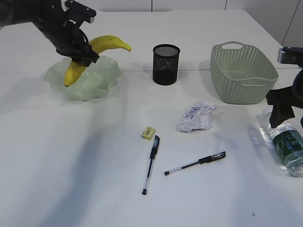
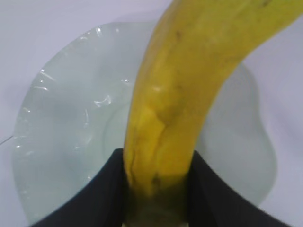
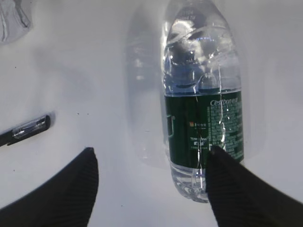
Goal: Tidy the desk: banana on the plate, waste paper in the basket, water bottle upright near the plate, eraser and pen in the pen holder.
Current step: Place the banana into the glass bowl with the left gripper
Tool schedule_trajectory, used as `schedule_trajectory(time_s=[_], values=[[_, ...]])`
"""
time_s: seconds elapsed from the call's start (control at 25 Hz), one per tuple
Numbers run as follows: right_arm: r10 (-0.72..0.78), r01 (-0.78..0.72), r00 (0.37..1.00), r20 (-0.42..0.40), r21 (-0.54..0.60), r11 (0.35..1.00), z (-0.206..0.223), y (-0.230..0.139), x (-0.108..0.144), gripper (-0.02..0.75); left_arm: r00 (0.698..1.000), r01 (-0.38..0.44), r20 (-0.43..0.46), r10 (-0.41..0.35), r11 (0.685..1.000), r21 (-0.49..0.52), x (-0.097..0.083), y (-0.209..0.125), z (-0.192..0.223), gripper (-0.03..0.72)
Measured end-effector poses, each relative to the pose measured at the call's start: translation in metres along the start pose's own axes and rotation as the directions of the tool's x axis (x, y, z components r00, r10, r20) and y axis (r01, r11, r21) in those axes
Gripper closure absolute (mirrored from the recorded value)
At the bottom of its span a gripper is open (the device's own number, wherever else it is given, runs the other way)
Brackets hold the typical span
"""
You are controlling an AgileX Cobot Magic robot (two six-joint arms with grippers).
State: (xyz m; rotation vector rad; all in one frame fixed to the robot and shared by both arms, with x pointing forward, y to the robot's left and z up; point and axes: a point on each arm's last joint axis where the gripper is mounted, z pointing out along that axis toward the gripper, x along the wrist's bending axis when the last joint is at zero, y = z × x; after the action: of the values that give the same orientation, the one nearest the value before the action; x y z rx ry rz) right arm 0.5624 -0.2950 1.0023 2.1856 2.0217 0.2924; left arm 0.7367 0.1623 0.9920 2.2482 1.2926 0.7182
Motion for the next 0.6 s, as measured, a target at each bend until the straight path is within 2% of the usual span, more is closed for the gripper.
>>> schedule_trajectory(time_s=[0.2,0.6], values=[[0.0,0.0,1.0,0.0,-0.002,1.0,0.0,0.0,0.0,0.21,0.999,0.021,-0.03,-0.021,1.0,-0.008,0.019,-0.004,0.001,0.462],[-0.002,0.002,1.0,0.003,-0.004,1.0,0.0,0.0,0.0,0.21,0.996,0.046,-0.072,-0.046,0.999,0.0,0.044,-0.012,0.002,0.462]])
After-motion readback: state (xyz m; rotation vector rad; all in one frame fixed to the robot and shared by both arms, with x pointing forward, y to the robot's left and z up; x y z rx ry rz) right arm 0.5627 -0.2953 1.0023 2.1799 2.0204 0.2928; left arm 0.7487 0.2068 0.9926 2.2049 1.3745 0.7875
